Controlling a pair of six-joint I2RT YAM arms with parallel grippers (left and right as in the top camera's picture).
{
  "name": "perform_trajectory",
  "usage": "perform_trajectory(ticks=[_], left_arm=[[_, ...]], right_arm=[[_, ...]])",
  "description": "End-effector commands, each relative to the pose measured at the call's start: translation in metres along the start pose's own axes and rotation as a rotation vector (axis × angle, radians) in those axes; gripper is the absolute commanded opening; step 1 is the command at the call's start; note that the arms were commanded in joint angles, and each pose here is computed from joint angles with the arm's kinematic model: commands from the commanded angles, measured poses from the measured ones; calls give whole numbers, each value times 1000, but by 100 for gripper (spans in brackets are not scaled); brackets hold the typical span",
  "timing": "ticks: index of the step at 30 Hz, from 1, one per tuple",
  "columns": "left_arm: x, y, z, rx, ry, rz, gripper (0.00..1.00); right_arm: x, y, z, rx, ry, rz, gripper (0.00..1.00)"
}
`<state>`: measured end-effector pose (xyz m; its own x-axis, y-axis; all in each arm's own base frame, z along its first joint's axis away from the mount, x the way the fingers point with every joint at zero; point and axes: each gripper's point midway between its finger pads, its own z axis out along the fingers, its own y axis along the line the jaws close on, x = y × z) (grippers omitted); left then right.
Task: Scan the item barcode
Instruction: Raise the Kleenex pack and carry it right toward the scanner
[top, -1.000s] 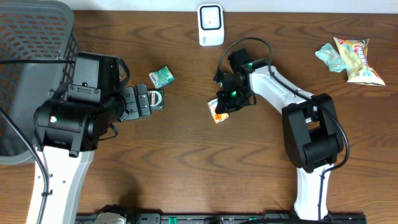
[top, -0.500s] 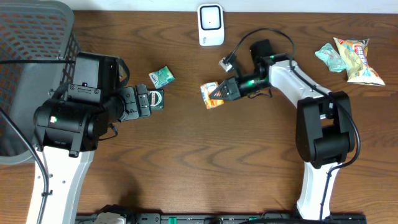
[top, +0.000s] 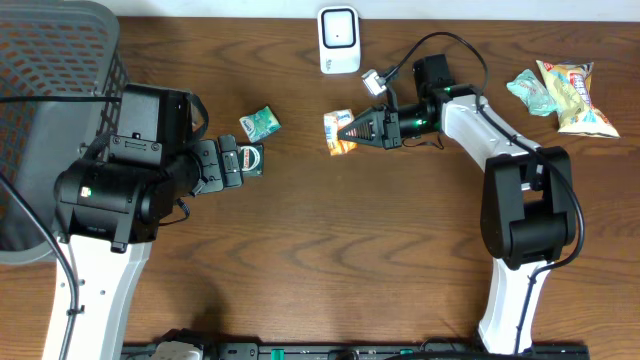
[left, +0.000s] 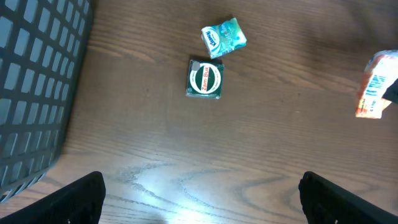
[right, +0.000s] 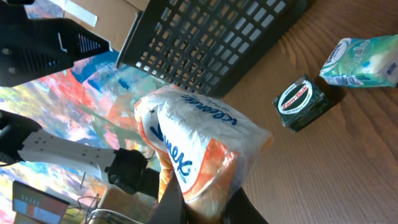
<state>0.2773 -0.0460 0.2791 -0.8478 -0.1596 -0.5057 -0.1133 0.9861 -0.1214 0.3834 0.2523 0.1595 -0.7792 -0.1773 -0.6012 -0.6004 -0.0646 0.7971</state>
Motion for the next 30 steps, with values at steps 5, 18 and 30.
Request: perform_trajectory(ticks=[5,18,30], left_arm=[[-3,0,-3,-4,-14,2,97],[-3,0,-3,-4,-14,2,98],[-3,0,-3,-4,-14,2,98]], right_arm=[[-11,11,-6,-39,-28,-45,1],[-14,4,-42,9,-95,44,1],[-2,13,-17,-22,-48,-107,1]])
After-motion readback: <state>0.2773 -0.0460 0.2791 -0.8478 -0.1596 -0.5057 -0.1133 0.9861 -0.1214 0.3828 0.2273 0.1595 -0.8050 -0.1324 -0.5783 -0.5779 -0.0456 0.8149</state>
